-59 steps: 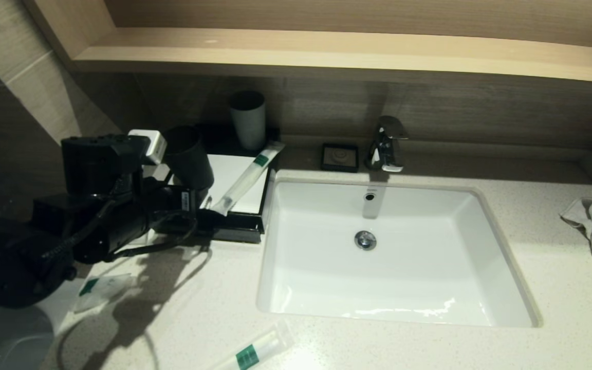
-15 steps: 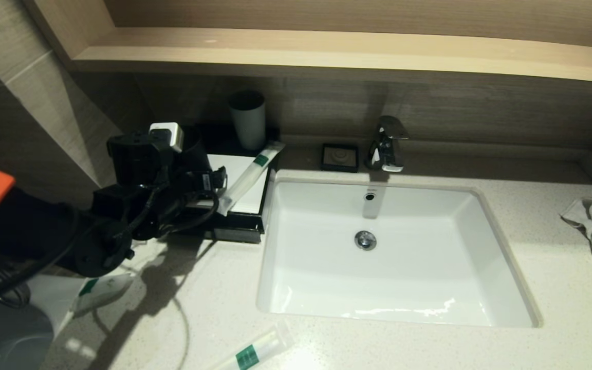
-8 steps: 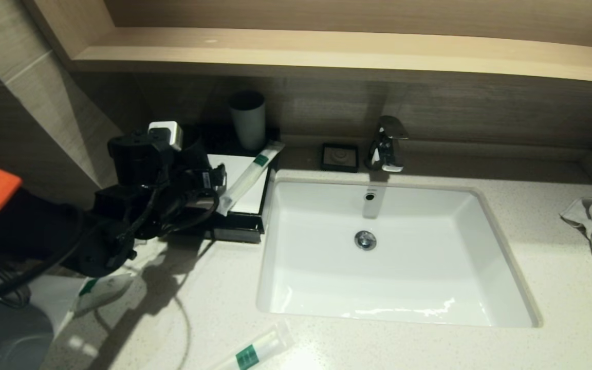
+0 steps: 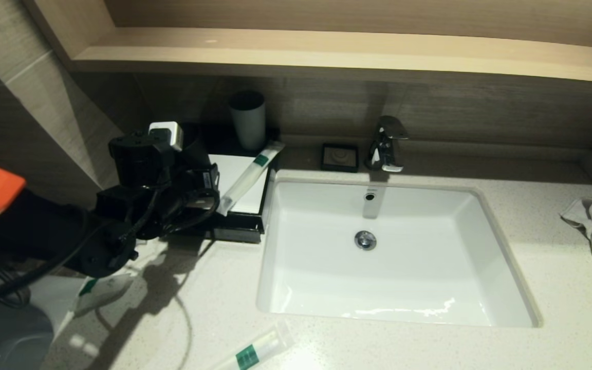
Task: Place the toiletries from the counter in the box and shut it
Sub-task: Pick up the cup, then place the cup on the storage box
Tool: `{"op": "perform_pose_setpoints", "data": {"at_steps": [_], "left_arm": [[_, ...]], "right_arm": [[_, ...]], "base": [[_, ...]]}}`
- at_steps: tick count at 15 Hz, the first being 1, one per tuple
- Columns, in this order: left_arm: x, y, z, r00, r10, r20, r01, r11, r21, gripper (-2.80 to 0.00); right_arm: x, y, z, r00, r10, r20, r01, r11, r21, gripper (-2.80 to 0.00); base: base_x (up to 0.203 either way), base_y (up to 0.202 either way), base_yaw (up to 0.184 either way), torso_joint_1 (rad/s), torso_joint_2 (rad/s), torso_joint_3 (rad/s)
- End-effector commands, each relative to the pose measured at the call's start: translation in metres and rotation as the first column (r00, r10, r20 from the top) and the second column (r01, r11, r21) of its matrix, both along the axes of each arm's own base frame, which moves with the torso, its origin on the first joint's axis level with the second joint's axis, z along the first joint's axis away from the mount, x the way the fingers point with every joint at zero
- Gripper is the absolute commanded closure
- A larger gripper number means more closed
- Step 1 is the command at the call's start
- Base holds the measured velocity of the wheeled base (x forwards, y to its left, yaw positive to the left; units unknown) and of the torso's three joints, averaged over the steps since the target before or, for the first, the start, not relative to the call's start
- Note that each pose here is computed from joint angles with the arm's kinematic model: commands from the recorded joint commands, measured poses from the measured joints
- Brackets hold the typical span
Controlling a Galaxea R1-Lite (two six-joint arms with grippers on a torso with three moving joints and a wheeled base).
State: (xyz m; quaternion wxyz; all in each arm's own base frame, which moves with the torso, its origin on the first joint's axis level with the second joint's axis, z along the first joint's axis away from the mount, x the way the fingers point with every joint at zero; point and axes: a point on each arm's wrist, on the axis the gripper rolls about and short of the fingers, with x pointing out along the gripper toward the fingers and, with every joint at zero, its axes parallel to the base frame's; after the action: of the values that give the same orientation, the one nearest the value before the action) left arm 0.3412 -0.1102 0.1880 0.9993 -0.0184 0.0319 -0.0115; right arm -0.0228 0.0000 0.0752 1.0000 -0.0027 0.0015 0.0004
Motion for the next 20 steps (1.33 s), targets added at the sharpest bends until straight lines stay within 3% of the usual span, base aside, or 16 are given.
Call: {"op": "perform_pose_setpoints", "data": {"at_steps": [1,13,20], "left_arm": [[0.0,0.0,0.0,1.0,0.002,0.003,-0.002,1.0,-0.001,0.0],[-0.007,0.003,0.021,0.995,0.004,0.097,-0.001,1.0,-0.029,0.0],[0.021,-0.004,0.017,0.995,0.009,0.097,-0.009,1.0,-0.009,0.0]], "right_arm": [[0.0,0.0,0.0,1.0,0.001,0.0,-0.001,1.0,-0.001,0.0],[0.0,0.0,0.0,1.0,0.001,0.0,-0.001,1.0,-0.001,0.0],[0.0,0.0,0.0,1.0,0.001,0.0,-0.001,1.0,-0.001,0.0]], "base": [[0.0,0.0,0.0,0.0,0.0,0.0],[0.0,0.0,0.0,0.0,0.0,0.0],[0.0,0.0,0.0,0.0,0.0,0.0]]}}
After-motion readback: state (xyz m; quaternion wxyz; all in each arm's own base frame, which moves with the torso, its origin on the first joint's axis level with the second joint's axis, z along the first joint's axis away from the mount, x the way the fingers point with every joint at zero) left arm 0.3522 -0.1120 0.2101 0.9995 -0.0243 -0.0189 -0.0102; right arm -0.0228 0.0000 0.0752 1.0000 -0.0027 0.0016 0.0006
